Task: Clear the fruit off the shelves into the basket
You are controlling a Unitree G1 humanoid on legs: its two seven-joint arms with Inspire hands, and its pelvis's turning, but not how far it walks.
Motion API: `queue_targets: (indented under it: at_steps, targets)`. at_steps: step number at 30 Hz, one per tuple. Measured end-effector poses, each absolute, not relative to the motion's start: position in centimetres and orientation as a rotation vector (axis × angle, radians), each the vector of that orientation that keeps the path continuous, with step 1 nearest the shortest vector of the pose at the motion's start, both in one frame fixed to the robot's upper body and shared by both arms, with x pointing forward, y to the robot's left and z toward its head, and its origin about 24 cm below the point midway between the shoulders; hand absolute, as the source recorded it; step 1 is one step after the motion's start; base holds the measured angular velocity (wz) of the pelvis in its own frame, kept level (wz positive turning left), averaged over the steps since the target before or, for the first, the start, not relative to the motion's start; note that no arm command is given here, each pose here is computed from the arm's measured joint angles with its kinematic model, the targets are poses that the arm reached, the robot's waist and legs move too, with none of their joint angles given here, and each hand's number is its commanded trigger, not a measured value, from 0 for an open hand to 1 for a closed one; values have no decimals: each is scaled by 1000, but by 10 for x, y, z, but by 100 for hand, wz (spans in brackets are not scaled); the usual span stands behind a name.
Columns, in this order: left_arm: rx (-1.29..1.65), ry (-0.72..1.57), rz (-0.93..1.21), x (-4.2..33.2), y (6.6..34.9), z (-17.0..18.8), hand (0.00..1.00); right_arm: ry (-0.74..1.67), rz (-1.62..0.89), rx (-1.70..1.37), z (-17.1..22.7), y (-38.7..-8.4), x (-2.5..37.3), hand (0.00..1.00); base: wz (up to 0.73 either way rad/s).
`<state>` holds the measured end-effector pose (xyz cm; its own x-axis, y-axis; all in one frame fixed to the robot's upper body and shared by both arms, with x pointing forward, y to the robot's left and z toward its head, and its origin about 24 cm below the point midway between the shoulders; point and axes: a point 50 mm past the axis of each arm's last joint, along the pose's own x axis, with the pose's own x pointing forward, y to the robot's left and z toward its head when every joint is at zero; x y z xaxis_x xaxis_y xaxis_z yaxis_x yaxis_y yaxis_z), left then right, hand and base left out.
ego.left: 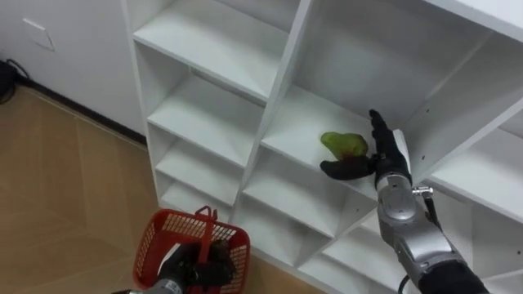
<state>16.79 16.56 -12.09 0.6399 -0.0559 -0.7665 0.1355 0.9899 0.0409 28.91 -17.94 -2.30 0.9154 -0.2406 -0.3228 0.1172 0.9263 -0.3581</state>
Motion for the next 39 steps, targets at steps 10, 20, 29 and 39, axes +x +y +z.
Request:
queue_targets:
  at_steps: [10, 20, 29, 39]
  targets:
    - [105, 873, -134, 167, 162, -121, 100, 349, -216, -353, -16, -180, 305, 0, 4]
    - [118, 881, -193, 165, 154, -123, 100, 359, -236, -352, -17, -180, 309, 0, 1]
    - [130, 904, -216, 162, 152, -124, 100, 377, -244, -321, -17, -178, 314, 0, 0]
    - [129, 906, -230, 162, 151, -125, 100, 372, -276, -332, -15, -183, 317, 84, 0]
